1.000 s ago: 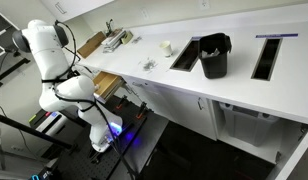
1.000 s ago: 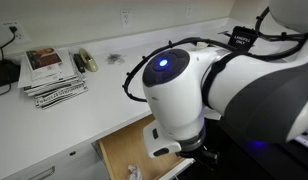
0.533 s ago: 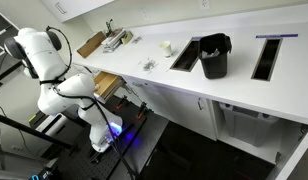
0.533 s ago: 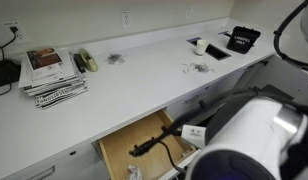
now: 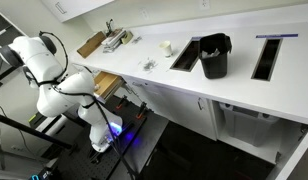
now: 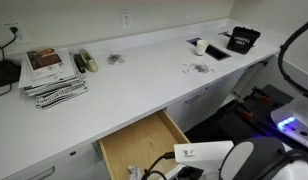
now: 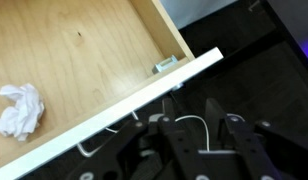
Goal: Pick up the trash paper, put it in the drawer and close it
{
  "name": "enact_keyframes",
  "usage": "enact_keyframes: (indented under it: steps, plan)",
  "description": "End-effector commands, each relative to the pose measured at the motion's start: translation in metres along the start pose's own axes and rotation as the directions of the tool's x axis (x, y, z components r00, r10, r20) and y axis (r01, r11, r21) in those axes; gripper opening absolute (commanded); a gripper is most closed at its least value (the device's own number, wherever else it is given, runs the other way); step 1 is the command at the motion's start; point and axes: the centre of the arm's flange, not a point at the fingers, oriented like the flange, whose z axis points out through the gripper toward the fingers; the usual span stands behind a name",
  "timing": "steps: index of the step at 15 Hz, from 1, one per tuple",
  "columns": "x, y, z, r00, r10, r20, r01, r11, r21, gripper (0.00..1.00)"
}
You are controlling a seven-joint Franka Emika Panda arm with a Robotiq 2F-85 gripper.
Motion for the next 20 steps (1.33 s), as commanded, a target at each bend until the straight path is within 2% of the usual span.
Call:
enact_keyframes:
  steps: [1,3,5,6,8,10,15,20]
  plan:
    - [0.001,0.004,0.005,1.000,-0.017,0.020,0.018,0.999,-0.046,0.33]
    - [0.003,0.008,0.012,0.999,-0.032,0.033,0.035,0.995,-0.091,0.19]
    - [0.003,0.008,0.013,0.999,-0.034,0.037,0.037,0.995,-0.096,0.16]
    - [0.003,0.008,0.013,0.999,-0.035,0.037,0.038,0.995,-0.097,0.04]
    - [0.009,0.008,0.015,0.996,-0.066,0.059,0.073,0.988,-0.132,0.00]
    - [0.013,0.006,0.021,0.993,-0.094,0.078,0.107,0.978,-0.177,0.00]
    - [0.026,0.007,0.035,0.988,-0.147,0.043,0.153,0.944,-0.291,0.00]
    - [0.035,0.016,0.061,0.979,-0.202,0.018,0.197,0.926,-0.323,0.00]
